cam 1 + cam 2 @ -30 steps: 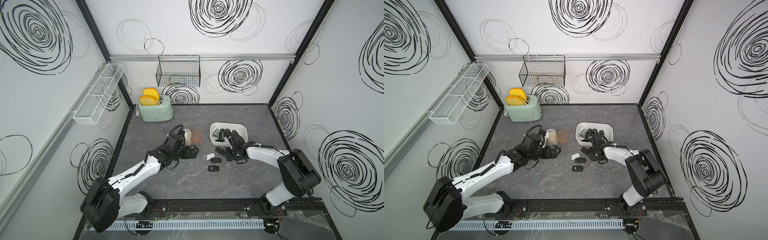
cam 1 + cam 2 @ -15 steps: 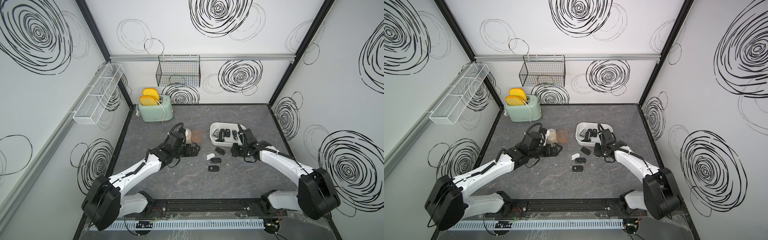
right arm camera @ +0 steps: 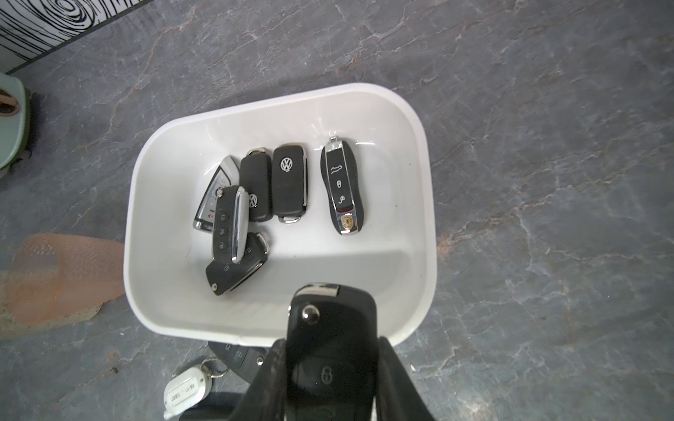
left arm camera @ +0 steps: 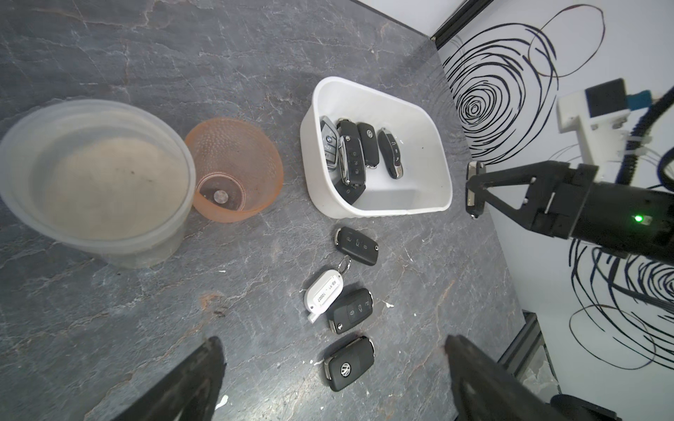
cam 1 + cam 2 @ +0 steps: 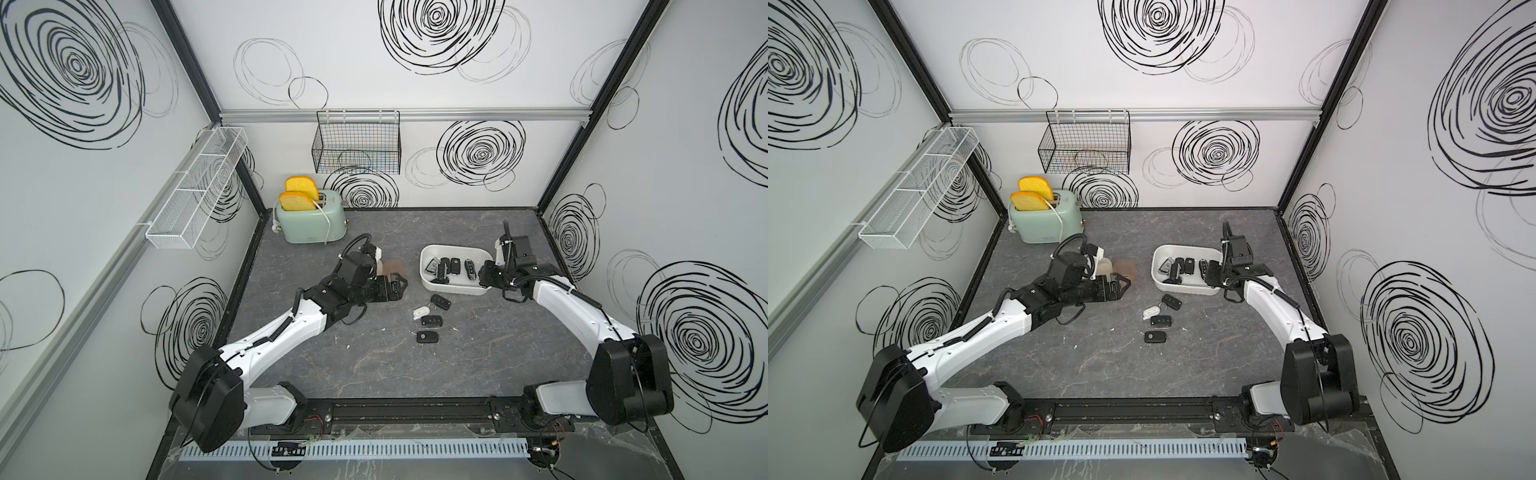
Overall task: Place the car key into the storage box
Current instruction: Place the car key in the storage box.
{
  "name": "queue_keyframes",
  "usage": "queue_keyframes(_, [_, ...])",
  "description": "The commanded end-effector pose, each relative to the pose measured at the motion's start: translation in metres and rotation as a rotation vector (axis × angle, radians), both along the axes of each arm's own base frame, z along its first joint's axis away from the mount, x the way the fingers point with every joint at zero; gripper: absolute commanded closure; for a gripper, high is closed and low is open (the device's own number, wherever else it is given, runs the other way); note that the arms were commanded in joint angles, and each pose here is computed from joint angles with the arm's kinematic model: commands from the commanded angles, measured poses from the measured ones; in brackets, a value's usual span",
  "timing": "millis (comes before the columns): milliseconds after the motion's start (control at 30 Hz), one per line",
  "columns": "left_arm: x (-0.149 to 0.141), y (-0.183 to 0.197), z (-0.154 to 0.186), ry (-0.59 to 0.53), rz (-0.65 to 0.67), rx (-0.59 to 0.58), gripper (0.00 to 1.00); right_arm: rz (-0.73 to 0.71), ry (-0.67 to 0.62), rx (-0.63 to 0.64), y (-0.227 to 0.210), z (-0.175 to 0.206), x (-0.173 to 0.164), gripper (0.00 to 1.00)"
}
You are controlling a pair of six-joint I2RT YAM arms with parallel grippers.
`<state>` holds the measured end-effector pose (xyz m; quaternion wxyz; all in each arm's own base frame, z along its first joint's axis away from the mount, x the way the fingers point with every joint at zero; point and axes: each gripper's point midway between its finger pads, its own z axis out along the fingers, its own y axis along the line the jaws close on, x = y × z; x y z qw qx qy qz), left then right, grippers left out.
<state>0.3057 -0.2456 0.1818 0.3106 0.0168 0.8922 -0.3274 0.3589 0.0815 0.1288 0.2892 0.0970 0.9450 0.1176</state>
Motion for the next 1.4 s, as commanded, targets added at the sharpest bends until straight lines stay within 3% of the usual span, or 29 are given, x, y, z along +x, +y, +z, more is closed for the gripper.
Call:
queue_keyframes(0, [0.011, -0.001, 0.013, -0.03, 0.002, -0.003, 0.02, 0.019, -0.036, 0.001, 0.003, 0.005, 0.023, 0.71])
queue_keyframes(400, [0.014, 0.017, 0.006, -0.009, 0.026, 0.002, 0.02, 0.035, 0.063, -0.073, 0.003, -0.045, 0.063, 0.7])
queue_keyframes(700, [0.019, 0.028, 0.003, 0.002, 0.047, -0.004, 0.02, 0.047, 0.132, -0.066, 0.009, -0.073, 0.07, 0.68])
queue_keyframes(867, [0.018, 0.032, 0.001, 0.008, 0.053, -0.011, 0.02, 0.048, 0.148, -0.065, 0.01, -0.08, 0.072, 0.62])
queue_keyframes(1167, [0.016, 0.033, 0.003, 0.006, 0.058, -0.027, 0.02, 0.067, 0.071, -0.039, 0.017, -0.042, 0.078, 0.45])
queue_keyframes(1367, [0.014, 0.03, 0.003, 0.009, 0.06, -0.053, 0.02, 0.114, 0.001, 0.007, 0.032, -0.007, 0.06, 0.32])
